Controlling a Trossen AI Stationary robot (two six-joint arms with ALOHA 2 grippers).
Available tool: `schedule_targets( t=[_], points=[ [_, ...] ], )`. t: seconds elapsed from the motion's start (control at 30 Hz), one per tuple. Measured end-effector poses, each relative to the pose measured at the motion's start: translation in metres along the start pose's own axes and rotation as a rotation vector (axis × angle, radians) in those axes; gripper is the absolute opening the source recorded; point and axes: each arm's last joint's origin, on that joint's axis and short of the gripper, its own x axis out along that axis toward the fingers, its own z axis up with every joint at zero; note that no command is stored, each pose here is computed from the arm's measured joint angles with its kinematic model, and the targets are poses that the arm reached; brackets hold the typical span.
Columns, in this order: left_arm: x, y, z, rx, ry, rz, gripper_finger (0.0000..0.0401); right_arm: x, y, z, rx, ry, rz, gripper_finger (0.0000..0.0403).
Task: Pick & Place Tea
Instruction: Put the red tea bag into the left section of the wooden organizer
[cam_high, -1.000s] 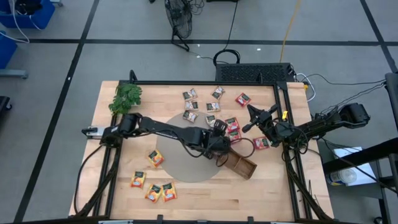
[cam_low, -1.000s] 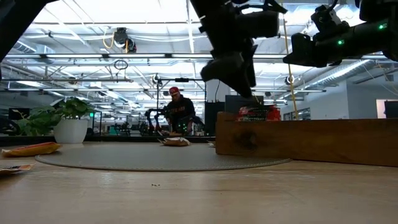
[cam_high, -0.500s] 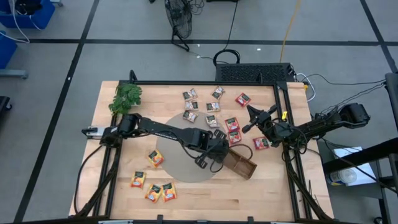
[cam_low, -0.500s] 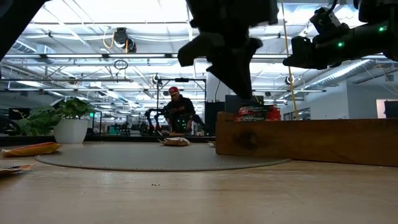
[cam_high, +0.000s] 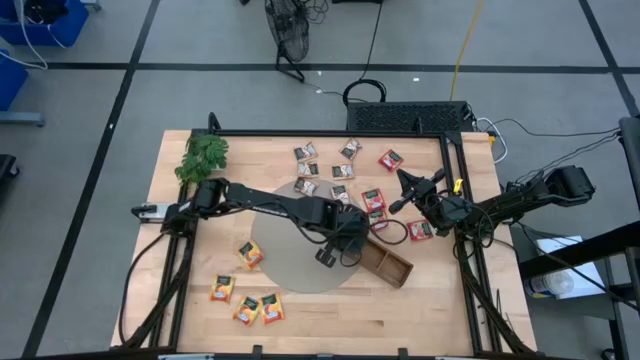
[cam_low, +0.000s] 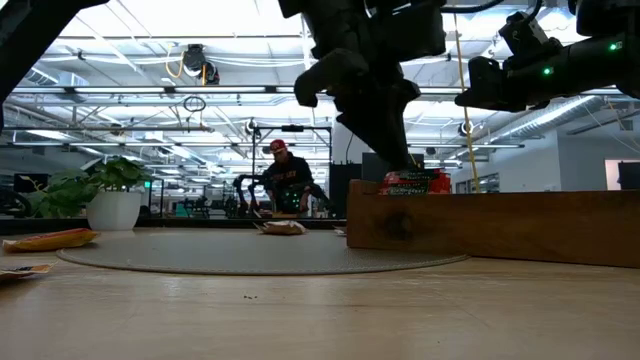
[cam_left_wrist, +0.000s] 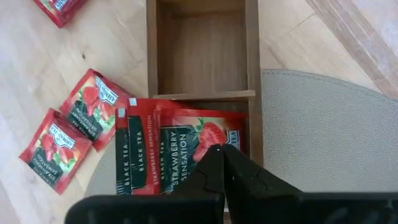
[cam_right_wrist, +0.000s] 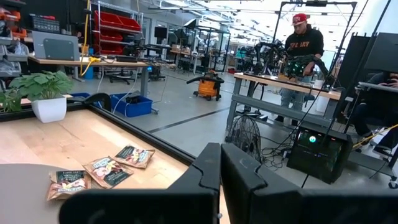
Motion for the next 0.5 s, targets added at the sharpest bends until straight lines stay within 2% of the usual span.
schedule_targets(
  t=[0.3,0.5],
  points=[
    [0.029,-0.002,-0.008,-0.002,0.051,-0.03,0.0001,0.0,0.0,0.0,0.007,-0.001,0.006,0.0],
    [0.035,-0.003,-0.008,-0.004,0.055,-0.034,0.0001,0.0,0.001,-0.002,0.019,0.009,0.028,0.0]
  ],
)
